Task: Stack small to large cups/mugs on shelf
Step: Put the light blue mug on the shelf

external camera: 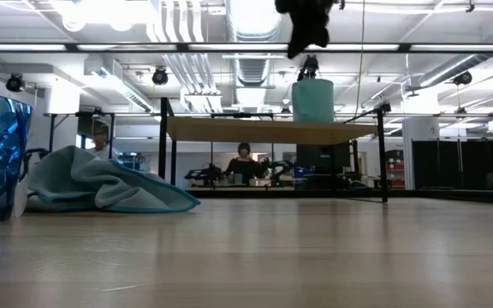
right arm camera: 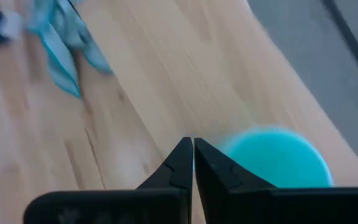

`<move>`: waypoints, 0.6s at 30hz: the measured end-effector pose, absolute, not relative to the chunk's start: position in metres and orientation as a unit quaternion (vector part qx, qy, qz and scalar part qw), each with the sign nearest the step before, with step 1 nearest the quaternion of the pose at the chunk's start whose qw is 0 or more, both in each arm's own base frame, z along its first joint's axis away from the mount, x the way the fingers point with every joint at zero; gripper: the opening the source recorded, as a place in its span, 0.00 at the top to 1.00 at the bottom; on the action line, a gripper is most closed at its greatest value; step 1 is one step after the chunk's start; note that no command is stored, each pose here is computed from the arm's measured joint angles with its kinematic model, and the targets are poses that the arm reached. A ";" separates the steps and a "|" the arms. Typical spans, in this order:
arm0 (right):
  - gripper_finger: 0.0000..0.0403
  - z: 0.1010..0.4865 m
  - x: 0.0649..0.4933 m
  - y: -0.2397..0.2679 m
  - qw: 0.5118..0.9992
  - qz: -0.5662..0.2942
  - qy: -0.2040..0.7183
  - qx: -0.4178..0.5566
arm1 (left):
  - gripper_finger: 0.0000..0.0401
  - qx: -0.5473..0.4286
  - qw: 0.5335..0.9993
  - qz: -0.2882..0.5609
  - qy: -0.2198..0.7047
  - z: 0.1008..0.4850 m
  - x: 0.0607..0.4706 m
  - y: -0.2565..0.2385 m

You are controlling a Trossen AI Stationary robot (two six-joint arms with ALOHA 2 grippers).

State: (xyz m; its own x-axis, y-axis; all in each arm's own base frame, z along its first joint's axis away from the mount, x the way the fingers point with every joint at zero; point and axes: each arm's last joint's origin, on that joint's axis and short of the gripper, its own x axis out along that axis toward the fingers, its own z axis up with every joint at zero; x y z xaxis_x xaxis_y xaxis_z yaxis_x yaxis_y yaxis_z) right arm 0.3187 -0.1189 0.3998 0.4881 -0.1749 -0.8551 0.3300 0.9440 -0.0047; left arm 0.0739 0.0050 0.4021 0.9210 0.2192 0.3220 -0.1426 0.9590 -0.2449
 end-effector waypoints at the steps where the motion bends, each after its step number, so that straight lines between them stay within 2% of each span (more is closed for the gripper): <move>1: 0.98 0.401 0.322 -0.117 0.865 -0.147 0.474 0.080 | 1.00 -0.109 0.974 0.093 -0.176 0.402 0.074 0.005; 11: 0.98 0.369 0.352 -0.127 0.843 -0.183 0.502 0.063 | 1.00 -0.109 0.974 0.093 -0.176 0.402 0.074 0.005; 18: 0.98 0.362 0.361 -0.131 0.836 -0.196 0.509 0.056 | 1.00 -0.109 0.974 0.093 -0.176 0.402 0.074 0.005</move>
